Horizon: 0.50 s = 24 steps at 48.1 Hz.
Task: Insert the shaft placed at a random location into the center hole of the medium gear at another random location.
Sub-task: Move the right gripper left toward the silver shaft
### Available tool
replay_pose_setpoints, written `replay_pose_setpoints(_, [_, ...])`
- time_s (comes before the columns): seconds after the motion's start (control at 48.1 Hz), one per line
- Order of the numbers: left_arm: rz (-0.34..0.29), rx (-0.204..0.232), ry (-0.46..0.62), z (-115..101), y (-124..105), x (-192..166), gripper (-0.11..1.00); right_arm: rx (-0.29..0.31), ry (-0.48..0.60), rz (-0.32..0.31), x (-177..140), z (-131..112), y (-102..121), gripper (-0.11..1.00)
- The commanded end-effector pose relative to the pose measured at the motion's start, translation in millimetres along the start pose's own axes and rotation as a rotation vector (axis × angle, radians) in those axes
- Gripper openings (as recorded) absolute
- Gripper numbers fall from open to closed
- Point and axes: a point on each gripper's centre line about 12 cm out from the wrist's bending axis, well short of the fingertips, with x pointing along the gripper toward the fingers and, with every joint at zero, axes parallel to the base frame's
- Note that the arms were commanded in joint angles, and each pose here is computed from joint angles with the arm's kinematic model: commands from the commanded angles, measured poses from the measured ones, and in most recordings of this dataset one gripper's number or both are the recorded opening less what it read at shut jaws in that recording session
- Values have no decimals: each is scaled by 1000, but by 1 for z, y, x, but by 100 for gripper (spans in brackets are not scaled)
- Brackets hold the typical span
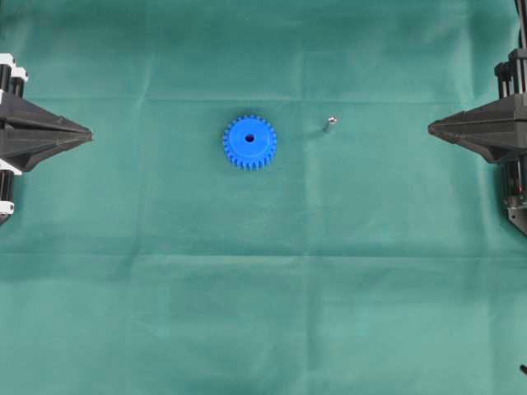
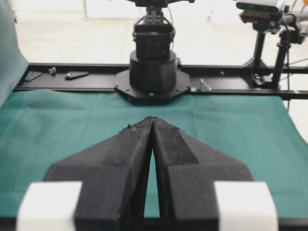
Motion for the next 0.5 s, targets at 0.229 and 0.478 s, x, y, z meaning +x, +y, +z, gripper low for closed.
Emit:
replay_pose_setpoints(0.229, [-24, 2, -17, 10, -5, 4, 0, -1, 27, -51, 8, -3, -10, 1])
replay_pose_setpoints(0.478, [-25, 5, -17, 10, -5, 4, 0, -10, 55, -110, 14, -12, -24, 4])
